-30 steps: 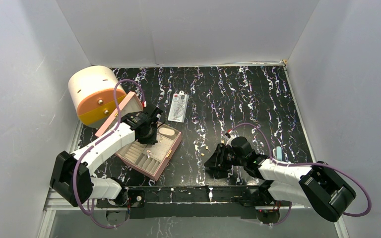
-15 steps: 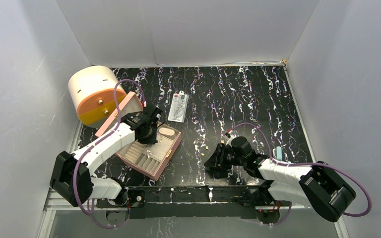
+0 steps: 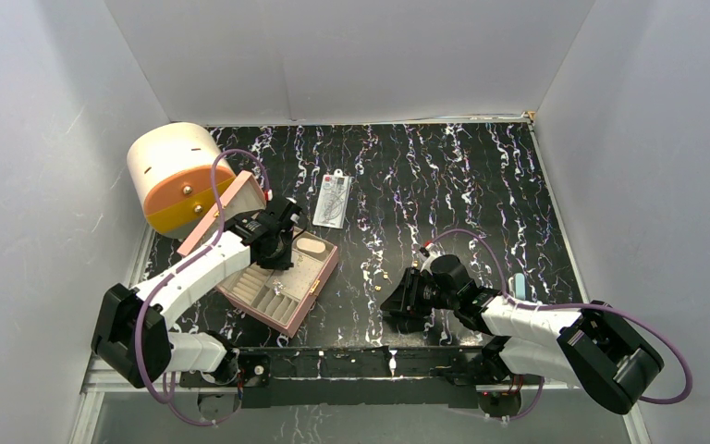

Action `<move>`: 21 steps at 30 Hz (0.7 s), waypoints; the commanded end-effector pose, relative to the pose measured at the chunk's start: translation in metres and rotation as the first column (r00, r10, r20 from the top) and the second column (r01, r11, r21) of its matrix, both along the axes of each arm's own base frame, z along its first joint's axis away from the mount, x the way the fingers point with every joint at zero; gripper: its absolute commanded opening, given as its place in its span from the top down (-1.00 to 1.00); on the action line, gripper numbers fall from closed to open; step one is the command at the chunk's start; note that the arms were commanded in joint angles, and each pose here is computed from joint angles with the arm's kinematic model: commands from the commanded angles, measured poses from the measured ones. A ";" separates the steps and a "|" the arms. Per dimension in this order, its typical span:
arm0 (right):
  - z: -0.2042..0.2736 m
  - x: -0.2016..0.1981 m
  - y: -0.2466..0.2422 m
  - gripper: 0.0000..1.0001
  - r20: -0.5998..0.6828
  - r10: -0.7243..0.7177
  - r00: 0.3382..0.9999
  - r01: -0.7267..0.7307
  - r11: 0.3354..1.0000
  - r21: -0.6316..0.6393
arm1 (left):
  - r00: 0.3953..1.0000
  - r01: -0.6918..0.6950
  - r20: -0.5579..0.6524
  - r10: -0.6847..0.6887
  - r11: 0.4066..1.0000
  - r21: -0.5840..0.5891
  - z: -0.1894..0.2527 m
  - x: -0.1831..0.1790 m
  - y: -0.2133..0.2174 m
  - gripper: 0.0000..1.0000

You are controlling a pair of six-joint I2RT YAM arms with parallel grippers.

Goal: Organize the mixed jewelry

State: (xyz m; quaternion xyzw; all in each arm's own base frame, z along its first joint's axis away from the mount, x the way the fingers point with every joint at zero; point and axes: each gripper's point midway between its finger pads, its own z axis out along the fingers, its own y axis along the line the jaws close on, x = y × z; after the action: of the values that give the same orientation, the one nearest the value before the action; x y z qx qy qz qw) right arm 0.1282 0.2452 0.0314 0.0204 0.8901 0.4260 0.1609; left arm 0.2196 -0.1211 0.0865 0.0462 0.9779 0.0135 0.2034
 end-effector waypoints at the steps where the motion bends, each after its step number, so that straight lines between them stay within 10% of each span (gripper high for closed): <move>1: 0.005 0.008 0.001 -0.01 0.042 -0.007 0.999 0.008 1.000 -0.017 | 1.000 0.010 -0.028 -0.010 1.000 -0.017 -0.006 -0.009 -0.002 0.72; 21: 0.008 0.010 0.001 -0.01 0.048 -0.012 0.999 0.013 1.000 -0.021 | 1.000 0.010 -0.013 -0.011 0.998 -0.065 -0.005 -0.008 -0.009 0.51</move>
State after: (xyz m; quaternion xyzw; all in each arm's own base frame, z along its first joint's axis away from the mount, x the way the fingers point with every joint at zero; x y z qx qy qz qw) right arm 0.1292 0.2441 0.0314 0.0219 0.8924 0.4206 0.1620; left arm 0.2199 -0.1242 0.0876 0.0469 0.9769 0.0022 0.2083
